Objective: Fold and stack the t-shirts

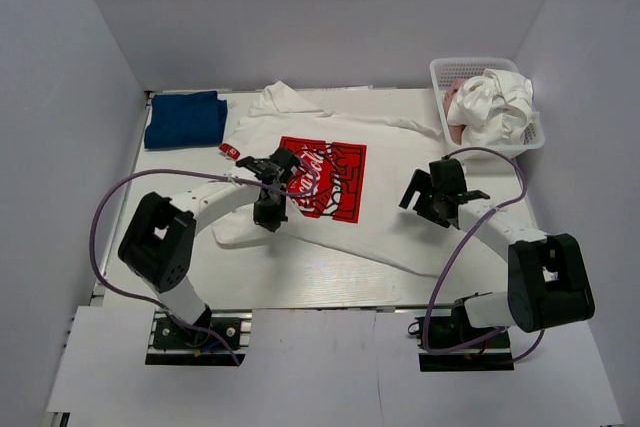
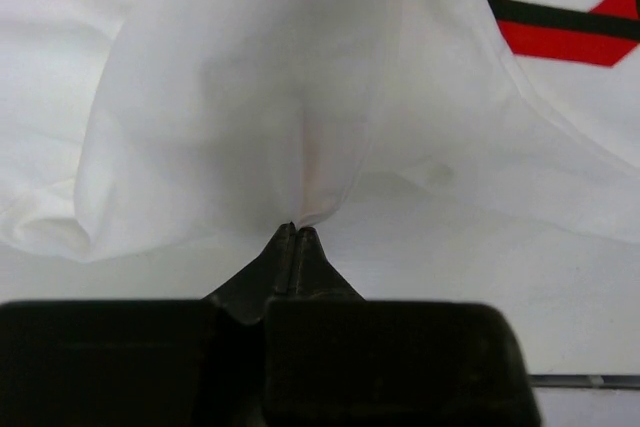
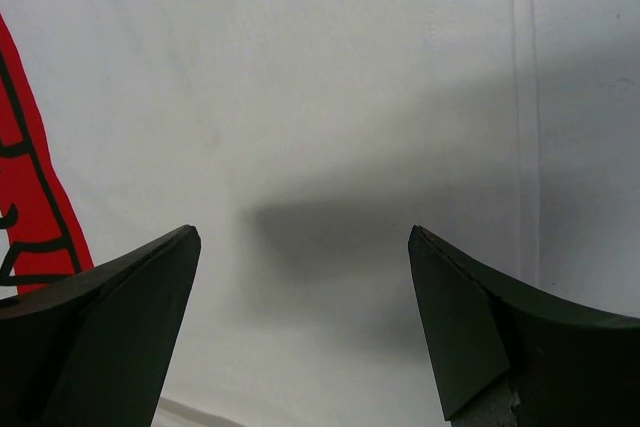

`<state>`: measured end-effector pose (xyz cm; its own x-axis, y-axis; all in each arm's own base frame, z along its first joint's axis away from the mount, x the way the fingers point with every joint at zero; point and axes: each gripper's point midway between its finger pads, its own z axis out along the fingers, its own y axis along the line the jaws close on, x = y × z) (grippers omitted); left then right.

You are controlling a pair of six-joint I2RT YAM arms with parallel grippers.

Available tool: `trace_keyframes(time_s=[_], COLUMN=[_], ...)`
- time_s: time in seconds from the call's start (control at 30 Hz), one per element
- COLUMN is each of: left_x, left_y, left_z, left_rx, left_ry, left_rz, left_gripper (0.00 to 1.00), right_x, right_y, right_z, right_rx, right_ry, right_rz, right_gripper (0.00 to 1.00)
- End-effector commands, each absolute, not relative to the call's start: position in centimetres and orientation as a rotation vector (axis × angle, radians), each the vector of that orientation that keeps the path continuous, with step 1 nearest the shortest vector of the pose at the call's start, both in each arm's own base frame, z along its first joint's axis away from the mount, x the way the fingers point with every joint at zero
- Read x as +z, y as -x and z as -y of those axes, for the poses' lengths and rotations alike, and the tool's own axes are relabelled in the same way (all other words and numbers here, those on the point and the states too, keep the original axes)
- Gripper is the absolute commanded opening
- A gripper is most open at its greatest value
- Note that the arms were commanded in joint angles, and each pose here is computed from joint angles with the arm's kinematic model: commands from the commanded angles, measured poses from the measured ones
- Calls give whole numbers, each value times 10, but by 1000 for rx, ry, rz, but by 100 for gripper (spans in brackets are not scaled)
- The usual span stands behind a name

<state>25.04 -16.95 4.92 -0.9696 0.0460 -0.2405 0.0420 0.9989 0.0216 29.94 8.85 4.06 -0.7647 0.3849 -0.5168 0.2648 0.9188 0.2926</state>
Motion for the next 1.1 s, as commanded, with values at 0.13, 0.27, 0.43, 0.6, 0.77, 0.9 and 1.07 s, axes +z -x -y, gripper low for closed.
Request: trace_keyframes(time_s=[0.13,0.27,0.43,0.6,0.77,0.9,1.07], left_x=[91,96,106,108,114,122,114], left_y=[-205,-158,-105,-60,-49,-57,-89], left_z=[157,138,117,121,122,123,112], left_rx=[-76,-71,-27,-217,-325,-343,-150], left_ry=[-24,106,338,416,421,408,372], left_rz=[-2941,-3039,-3141,-3239,-3221,-3173,-3081], left_gripper=[0,0,0,8,61,100,100], right_x=[42,39,35,33,35,42,51], right_y=[-303,-302,-301,-303,-304,-307,-310], right_z=[-88,-88,-88,-83,-83,-79,-83], right_rx=[296,305,305,287,282,268,308], right_ry=[-445,-449,-455,-458,-439,-432,-387], right_rz=[-2465,-2473,-2485,-2479,-2467,-2427,-2382], right_gripper=[90,90,90,90,90,90,90])
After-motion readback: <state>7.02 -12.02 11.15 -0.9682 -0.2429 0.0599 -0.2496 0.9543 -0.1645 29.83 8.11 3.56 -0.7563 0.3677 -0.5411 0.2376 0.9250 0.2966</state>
